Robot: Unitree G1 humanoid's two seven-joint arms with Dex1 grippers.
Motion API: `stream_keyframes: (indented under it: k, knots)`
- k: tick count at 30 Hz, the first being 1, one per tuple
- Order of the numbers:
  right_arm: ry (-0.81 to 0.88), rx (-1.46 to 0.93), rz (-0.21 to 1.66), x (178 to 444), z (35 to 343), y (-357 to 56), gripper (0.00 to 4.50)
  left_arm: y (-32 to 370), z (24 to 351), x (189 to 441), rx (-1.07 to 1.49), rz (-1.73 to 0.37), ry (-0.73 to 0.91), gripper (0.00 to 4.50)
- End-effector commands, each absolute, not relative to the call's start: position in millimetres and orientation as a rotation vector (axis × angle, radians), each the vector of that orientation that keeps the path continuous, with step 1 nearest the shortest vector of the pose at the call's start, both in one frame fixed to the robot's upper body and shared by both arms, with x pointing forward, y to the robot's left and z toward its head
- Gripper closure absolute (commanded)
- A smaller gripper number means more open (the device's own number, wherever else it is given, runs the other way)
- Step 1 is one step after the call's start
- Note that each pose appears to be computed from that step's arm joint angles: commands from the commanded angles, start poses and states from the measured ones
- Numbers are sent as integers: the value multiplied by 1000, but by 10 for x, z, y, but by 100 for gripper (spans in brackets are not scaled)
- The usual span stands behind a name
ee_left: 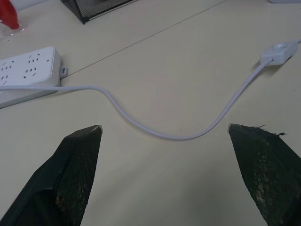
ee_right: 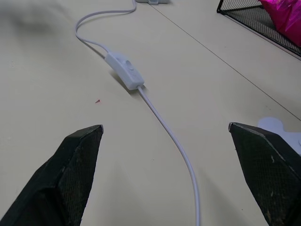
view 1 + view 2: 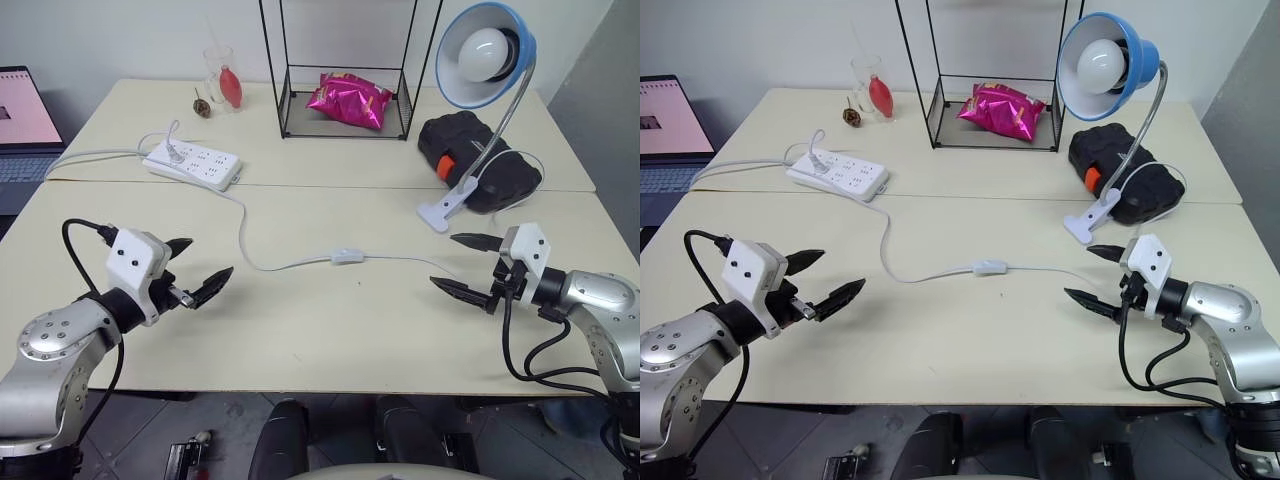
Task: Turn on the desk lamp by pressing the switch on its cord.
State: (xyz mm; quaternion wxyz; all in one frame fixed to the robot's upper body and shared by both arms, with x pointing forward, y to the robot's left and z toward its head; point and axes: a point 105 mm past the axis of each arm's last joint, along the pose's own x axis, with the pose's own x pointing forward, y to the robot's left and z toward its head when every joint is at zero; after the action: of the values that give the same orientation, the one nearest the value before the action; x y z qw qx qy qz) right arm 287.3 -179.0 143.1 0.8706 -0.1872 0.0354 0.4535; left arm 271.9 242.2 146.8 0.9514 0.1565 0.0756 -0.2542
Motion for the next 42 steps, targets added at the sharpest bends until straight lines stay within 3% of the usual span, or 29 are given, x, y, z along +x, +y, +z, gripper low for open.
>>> stream_keyframes:
  k: [1, 10, 28, 42]
  knots:
    - [28, -407, 972, 2852, 1538, -1734, 0, 2381, 1592, 2682, 342, -538, 102, 3]
    - [21, -408, 990, 2865, 1544, -1686, 0, 2397, 1545, 2727, 401, -511, 142, 3]
    - [43, -353, 1018, 2806, 1600, -1523, 0, 2013, 1585, 2784, 311, -699, 78, 3]
    - [198, -332, 966, 2692, 1531, -1339, 0, 1237, 1288, 3418, 58, -981, 185, 3]
